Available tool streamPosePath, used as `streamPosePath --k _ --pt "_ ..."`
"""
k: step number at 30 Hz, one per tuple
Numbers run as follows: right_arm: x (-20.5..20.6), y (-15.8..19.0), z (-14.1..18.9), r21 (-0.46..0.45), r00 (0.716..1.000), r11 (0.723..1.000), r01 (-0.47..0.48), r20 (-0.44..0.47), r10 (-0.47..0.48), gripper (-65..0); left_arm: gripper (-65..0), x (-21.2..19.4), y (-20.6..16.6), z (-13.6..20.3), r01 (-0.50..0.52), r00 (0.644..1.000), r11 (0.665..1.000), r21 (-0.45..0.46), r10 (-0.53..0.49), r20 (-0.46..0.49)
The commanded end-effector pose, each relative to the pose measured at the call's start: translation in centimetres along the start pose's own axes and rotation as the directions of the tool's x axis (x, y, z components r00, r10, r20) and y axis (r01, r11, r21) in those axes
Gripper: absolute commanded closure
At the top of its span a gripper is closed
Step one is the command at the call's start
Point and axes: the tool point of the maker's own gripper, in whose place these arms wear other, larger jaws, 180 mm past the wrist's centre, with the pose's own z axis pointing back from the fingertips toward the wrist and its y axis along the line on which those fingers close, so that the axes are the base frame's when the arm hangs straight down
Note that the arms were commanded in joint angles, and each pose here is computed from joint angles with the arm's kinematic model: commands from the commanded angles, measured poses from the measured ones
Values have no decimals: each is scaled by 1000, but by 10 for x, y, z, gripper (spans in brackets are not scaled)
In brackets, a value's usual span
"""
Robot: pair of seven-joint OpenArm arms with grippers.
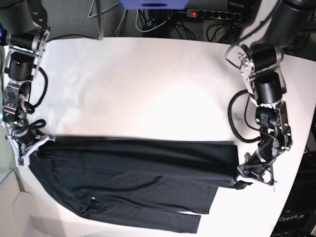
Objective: Fold the T-shirt properly
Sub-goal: 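Hold the raised shoulder edge with both grippers, keeping it taut, then lower the shoulder edge and pull it back over the shirt body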
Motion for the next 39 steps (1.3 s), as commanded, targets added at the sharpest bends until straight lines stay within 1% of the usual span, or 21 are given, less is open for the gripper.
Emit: streamPosePath --k 1,3,7,12,15,20,23,27,29,31,33,37,39 --pt "29 -8 5 -3 996 1000 -19 86 19 0 0 33 -13 1 23 996 999 -32 -20 81" --pt "26 -4 11 17 993 999 -46 106 44 0 0 35 -14 1 24 996 999 -33 -21 84" --pt "34 -3 18 13 988 997 -76 138 73 0 0 40 -17 -2 27 996 999 -37 -23 90" --pt "36 -2 17 13 987 997 -74 143 72 0 0 41 -18 -2 27 996 999 -38 -23 92" --pt "50 -1 16 14 984 997 -77 165 73 0 0 41 -17 -2 28 995 999 -37 -25 93" --pt "60 12 11 38 979 992 -117 174 109 0 0 41 -17 -2 29 995 999 -36 -25 93" --pt "74 19 9 49 973 990 -136 196 124 0 0 41 -17 -2 29 995 999 -36 -25 93" --pt "75 25 6 61 972 987 -150 192 135 0 0 41 -17 -2 29 995 999 -36 -25 93" --pt "82 28 4 66 969 985 -158 201 142 0 0 42 -16 -1 30 995 999 -35 -26 94" --pt "77 28 0 71 975 987 -146 182 131 0 0 45 -11 1 36 995 999 -25 -33 98" --pt "83 25 -5 70 977 989 -131 180 116 0 0 47 -9 2 38 994 999 -21 -36 99" --pt "79 21 -11 72 980 992 -105 179 91 0 0 51 -4 5 47 994 999 -9 -45 103" --pt "74 17 -13 60 979 991 -119 173 107 0 0 51 -3 5 47 994 999 -8 -45 103"
